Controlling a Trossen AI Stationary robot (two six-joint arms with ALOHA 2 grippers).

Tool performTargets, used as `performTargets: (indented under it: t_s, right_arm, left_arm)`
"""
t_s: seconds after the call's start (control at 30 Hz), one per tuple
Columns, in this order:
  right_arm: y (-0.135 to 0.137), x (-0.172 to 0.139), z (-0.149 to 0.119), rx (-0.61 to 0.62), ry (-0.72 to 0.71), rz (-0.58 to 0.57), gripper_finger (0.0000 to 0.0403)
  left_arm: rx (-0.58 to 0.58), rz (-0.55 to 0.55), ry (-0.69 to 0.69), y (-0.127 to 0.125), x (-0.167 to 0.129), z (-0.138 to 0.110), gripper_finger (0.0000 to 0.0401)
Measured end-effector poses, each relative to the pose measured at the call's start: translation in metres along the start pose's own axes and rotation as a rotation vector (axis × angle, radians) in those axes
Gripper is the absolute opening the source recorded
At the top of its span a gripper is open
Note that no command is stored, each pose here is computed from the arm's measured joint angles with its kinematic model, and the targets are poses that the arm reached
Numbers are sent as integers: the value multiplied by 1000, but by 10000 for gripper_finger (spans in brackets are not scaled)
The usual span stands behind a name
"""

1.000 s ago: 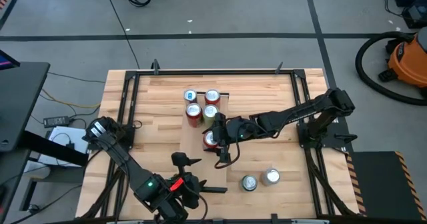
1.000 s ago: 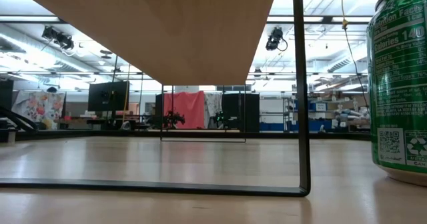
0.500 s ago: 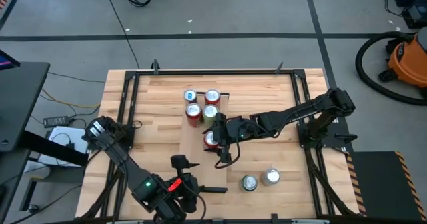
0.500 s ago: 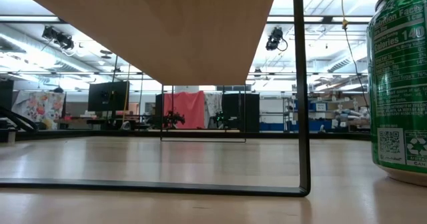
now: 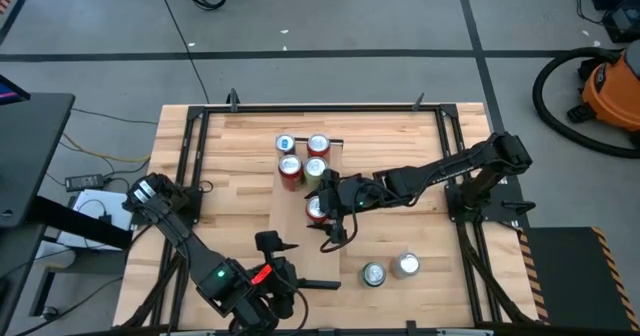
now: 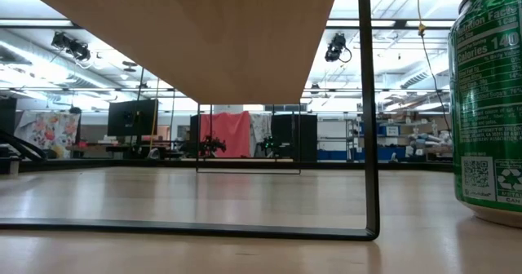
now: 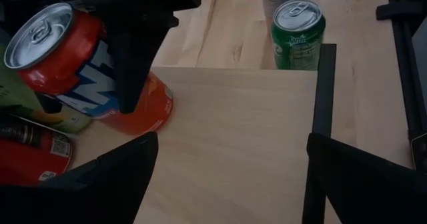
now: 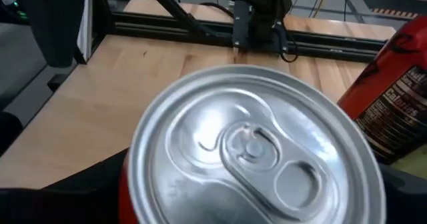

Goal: Place canned beverage on shelf
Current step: Put the red soda can on the shelf

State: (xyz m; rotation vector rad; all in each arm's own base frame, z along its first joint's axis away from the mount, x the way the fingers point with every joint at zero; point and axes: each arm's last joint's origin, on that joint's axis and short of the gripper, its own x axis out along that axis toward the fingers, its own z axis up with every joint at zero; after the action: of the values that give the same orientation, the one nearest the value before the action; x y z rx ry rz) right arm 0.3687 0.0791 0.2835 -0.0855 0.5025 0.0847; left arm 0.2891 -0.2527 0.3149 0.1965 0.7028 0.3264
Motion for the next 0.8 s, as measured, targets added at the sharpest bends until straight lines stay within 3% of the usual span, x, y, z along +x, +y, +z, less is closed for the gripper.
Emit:
performTargets:
  t_s: [0.23, 0.53, 0.8]
  right_arm:
    - [4, -8, 5, -37, -26, -8, 374]
    - [3, -25, 24, -83, -160, -40, 375]
    - [14, -64, 40, -151, -237, -102, 374]
  left_arm:
    - [7, 15, 17, 2, 0, -2, 395]
    - [-11, 27, 31, 3, 0, -4, 395]
    - [-17, 29, 32, 4, 1, -4, 395]
